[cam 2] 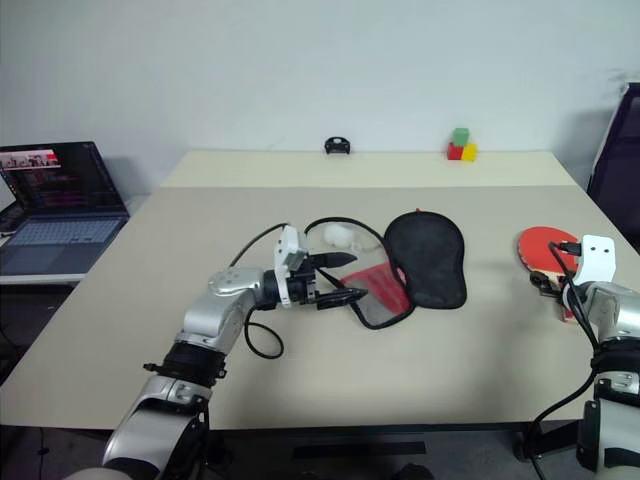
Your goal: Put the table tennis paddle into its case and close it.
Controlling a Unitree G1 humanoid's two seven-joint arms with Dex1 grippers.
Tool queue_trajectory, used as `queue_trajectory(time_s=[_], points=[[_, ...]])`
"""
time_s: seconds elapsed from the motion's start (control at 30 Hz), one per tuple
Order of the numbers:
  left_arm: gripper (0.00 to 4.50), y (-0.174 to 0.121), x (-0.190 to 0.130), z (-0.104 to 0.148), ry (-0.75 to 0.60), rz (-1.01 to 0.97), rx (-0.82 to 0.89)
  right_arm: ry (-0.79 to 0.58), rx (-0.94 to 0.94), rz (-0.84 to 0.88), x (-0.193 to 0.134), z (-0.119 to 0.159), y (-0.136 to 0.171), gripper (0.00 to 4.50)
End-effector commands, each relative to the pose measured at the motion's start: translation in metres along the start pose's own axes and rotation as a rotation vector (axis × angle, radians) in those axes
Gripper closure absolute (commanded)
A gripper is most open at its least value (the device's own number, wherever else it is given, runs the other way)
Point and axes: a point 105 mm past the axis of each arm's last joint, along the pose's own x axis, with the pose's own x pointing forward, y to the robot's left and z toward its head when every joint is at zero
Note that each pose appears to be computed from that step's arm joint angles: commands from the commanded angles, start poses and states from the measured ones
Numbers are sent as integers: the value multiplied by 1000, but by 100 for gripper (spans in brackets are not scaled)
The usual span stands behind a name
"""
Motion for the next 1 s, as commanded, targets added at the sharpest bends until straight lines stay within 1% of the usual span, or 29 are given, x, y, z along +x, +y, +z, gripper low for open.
queue_trajectory(time_s=[0.03, 0.23, 0.43, 0.6, 0.8, 0.9, 1.0], points=[[0, -2, 5, 29, -63, -53, 63, -4, -27, -3, -2, 5, -6, 3], [0, 2, 13, 37, -72, -66, 80, 39, -34, -3, 0, -8, -12, 3], [0, 4, 16, 39, -72, -67, 87, 73, -41, -61, 3, -20, -23, 3], [0, 5, 14, 37, -69, -54, 89, 75, -23, -42, 4, -20, -18, 3], [0, 6, 14, 37, -68, -44, 89, 84, -33, -56, 9, -26, -19, 3], [0, 6, 13, 36, -68, -42, 89, 94, -36, -53, 13, -30, -16, 57], [0, 7, 13, 36, -66, -38, 90, 102, -39, -38, 17, -32, -9, 146]])
